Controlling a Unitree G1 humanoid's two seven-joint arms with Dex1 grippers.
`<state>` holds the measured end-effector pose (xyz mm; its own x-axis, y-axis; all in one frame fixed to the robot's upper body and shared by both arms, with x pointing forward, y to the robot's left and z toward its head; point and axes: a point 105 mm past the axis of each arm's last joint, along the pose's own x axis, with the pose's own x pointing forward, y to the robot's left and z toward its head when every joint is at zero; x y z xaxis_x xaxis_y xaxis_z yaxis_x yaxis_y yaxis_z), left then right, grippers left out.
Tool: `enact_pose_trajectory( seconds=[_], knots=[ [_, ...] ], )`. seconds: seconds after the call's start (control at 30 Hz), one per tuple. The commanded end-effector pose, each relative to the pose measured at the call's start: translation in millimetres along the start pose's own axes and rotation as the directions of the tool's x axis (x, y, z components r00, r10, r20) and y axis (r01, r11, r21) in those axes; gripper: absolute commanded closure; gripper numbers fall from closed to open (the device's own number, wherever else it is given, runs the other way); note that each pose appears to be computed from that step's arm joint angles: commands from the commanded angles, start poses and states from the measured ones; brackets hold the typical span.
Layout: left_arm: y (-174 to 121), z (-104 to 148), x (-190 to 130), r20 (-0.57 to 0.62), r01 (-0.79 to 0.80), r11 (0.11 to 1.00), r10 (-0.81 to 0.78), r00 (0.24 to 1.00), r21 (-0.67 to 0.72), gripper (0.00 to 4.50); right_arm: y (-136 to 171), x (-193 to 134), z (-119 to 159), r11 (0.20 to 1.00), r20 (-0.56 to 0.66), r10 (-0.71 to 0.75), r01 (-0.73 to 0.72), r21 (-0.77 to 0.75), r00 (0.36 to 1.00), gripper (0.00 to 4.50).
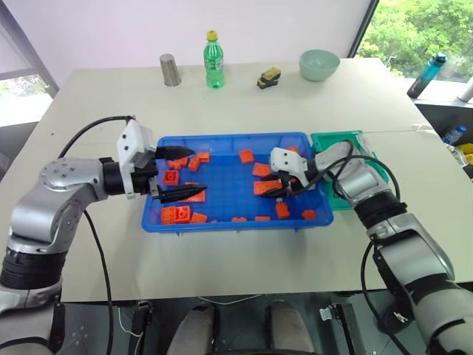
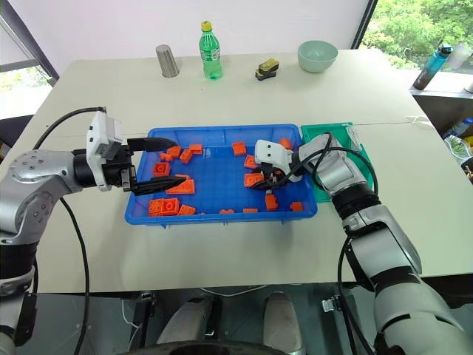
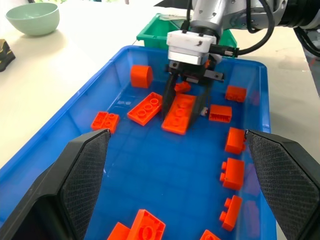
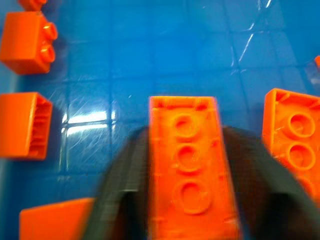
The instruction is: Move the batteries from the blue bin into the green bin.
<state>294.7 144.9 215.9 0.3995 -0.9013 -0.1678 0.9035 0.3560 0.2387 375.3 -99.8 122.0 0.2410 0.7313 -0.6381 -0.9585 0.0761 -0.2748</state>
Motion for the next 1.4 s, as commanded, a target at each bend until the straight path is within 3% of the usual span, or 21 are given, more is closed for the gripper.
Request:
enact_pose_trajectory(
  seconds=[0.03, 0.27, 0.37, 0.43, 0.47, 0.57, 0.73, 0.9, 1.1, 1.4],
  knots=[
    [1, 9, -1, 0.018, 0.002, 0.999, -0.003, 1.0, 0.037, 0.0, -4, 6, 37, 0.998, 0.103, -0.027, 0.033, -0.059, 0.994, 3.25],
    [2, 9, 3, 0.026, 0.008, 0.999, -0.009, 1.0, 0.038, 0.0, 6, 49, 91, 0.996, 0.22, -0.022, 0.04, -0.081, 0.975, 3.25],
    [1, 9, 4, 0.028, 0.01, 0.999, -0.011, 1.0, 0.039, 0.0, 5, 69, 102, 0.997, 0.227, -0.078, 0.082, -0.01, 0.971, 3.25],
    [1, 8, 4, 0.03, 0.012, 0.999, -0.013, 0.999, 0.039, 0.0, 2, 69, 103, 0.993, 0.224, -0.118, 0.119, 0.012, 0.967, 2.23],
    [0, 8, 4, 0.031, 0.012, 0.999, -0.014, 0.999, 0.038, 0.0, -1, 66, 103, 0.989, 0.221, -0.145, 0.145, 0.015, 0.964, 1.93],
    [-2, 7, 5, 0.032, 0.018, 0.999, -0.019, 0.999, 0.034, 0.0, -13, 40, 98, 0.962, 0.203, -0.273, 0.26, 0.089, 0.94, 0.48],
    [-4, 6, 7, 0.038, 0.036, 0.999, -0.036, 0.999, 0.018, 0.0, 1, -18, 78, 0.889, 0.14, -0.411, 0.362, 0.282, 0.901, 0.48],
    [-5, 3, 12, 0.04, 0.069, 0.998, -0.069, 0.997, 0.011, 0.0, 23, -58, 45, 0.735, -0.021, -0.525, 0.465, 0.494, 0.851, 0.48],
    [-2, 6, 27, 0.06, 0.113, 0.993, -0.114, 0.992, 0.026, 0.0, 45, -62, 13, 0.639, -0.177, -0.535, 0.533, 0.555, 0.826, 0.48],
    [1, 8, 29, 0.063, 0.131, 0.991, -0.134, 0.989, 0.041, 0.0, 47, -49, -14, 0.588, -0.245, -0.528, 0.558, 0.586, 0.813, 0.48]
  ],
)
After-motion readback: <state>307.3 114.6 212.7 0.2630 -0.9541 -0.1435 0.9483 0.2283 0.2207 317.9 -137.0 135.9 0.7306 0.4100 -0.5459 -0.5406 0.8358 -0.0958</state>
